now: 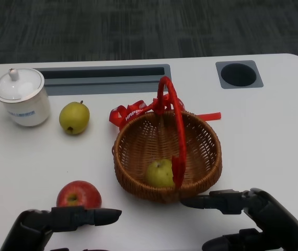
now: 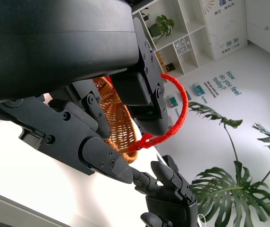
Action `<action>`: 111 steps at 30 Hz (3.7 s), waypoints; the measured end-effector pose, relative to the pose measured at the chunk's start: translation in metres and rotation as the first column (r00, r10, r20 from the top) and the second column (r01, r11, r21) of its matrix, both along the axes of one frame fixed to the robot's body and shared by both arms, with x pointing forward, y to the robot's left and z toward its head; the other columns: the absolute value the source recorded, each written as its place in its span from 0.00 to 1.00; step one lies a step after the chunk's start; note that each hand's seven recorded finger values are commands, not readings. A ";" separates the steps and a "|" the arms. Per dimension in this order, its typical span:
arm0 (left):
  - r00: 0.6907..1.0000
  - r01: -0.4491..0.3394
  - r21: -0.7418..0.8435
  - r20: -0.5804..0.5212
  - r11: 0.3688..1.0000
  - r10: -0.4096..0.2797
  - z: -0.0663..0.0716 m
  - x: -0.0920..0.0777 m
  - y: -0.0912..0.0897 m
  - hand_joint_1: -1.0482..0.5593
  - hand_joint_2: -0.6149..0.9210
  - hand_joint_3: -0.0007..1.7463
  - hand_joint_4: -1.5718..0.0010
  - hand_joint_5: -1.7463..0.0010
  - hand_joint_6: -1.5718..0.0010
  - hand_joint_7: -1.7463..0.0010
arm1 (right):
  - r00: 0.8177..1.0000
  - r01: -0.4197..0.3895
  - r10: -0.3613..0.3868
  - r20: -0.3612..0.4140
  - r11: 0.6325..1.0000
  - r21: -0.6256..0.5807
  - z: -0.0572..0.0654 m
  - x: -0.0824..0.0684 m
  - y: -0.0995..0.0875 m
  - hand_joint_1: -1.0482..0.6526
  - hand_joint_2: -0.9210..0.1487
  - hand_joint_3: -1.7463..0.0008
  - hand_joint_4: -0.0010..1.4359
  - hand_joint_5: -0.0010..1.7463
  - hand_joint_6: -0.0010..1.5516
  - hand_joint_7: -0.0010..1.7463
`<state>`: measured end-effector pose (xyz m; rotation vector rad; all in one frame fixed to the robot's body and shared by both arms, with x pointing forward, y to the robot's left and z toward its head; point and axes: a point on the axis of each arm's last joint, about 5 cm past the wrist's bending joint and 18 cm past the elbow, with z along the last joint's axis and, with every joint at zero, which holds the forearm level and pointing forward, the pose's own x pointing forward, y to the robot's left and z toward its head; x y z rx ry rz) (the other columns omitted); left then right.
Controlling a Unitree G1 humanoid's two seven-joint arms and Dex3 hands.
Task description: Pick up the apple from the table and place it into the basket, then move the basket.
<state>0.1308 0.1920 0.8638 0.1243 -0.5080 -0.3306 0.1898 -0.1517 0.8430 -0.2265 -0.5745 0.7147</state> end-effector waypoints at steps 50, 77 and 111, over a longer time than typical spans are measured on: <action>0.978 -0.188 0.488 0.014 0.853 0.208 -0.029 0.051 0.009 0.22 0.86 0.00 0.82 0.97 0.84 0.99 | 0.999 -0.006 0.008 0.049 1.000 -0.028 0.006 0.003 0.000 0.38 0.08 1.00 0.58 0.00 0.47 0.00; 0.943 -0.266 0.388 -0.085 0.883 0.321 -0.053 0.051 -0.016 0.64 0.91 0.00 0.23 0.97 0.29 0.98 | 0.998 -0.001 0.001 0.056 1.000 -0.005 0.006 -0.005 -0.001 0.37 0.04 1.00 0.60 0.00 0.48 0.00; 0.869 -0.351 0.013 0.376 0.936 0.321 0.024 0.055 -0.040 0.57 0.90 0.00 0.18 0.99 0.26 1.00 | 0.999 -0.013 0.014 0.035 1.000 -0.014 0.005 -0.007 0.000 0.38 0.03 1.00 0.61 0.00 0.47 0.00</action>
